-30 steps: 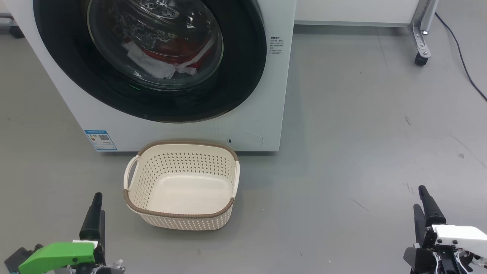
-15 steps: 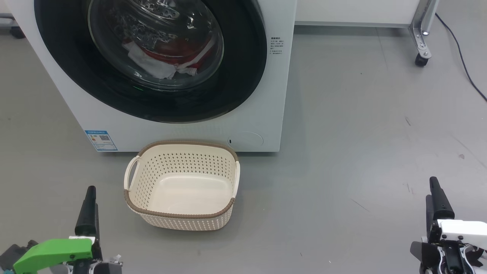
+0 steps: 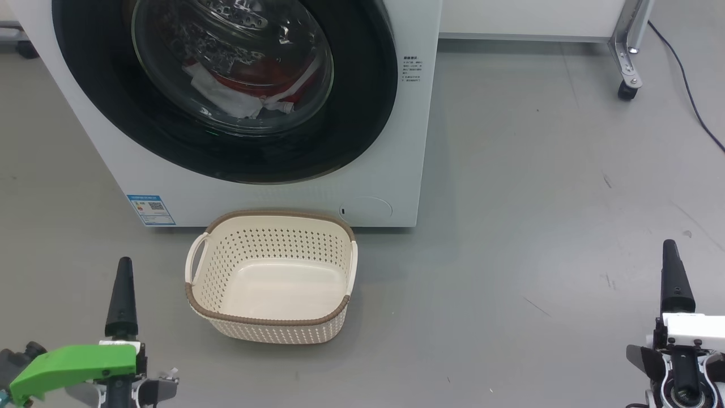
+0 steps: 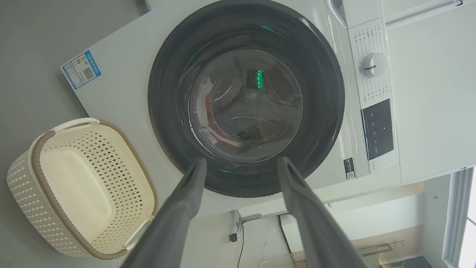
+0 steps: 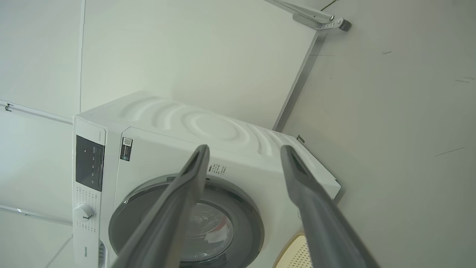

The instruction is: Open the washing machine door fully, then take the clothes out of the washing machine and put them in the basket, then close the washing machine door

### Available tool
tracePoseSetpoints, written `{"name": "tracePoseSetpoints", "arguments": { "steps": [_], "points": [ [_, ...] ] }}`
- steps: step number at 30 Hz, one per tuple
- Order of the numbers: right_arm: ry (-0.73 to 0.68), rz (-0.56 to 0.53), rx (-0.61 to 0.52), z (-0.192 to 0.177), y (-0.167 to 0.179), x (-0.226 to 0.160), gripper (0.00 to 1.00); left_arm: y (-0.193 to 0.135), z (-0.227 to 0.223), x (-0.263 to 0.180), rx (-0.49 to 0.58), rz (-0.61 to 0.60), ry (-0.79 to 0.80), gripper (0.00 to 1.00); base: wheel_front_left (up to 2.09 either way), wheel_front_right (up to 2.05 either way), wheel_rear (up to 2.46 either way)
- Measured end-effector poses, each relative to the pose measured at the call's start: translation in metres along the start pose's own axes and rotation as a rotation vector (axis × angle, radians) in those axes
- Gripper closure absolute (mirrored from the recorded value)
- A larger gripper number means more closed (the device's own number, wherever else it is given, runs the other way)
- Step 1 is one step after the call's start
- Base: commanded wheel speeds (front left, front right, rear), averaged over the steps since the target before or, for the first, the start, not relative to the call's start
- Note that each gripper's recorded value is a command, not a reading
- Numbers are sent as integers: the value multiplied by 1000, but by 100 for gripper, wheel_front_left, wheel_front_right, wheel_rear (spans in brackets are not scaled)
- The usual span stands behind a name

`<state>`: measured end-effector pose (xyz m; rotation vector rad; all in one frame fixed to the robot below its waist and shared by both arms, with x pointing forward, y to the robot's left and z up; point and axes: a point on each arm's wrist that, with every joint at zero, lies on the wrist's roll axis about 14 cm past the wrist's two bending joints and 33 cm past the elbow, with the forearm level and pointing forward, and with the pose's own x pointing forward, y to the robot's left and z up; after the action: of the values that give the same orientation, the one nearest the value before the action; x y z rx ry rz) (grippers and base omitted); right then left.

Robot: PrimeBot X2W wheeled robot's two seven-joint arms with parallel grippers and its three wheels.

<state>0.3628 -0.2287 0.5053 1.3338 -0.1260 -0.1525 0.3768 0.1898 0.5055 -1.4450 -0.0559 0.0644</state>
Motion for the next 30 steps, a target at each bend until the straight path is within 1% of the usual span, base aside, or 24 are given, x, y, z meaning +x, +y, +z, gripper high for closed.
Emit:
{"name": "tracePoseSetpoints", "arguments": {
  "steps": [5,10,13,22,30],
  "points": [
    [-24,44,-60,6,13,2,0,-11,3,1,28,-36,-19,0,0,0,0],
    [-27,92,-158,9,27,4,0,-22,2,1,94,-73,-25,0,0,0,0],
    [-32,112,-223,10,32,5,0,-28,-2,1,159,-94,-17,0,0,0,0],
    [-44,170,-354,6,48,5,0,-42,-11,0,335,-155,-9,0,0,0,0],
    [-38,204,-521,2,52,2,0,-52,-23,-2,510,-208,4,0,0,0,0]
  ]
}}
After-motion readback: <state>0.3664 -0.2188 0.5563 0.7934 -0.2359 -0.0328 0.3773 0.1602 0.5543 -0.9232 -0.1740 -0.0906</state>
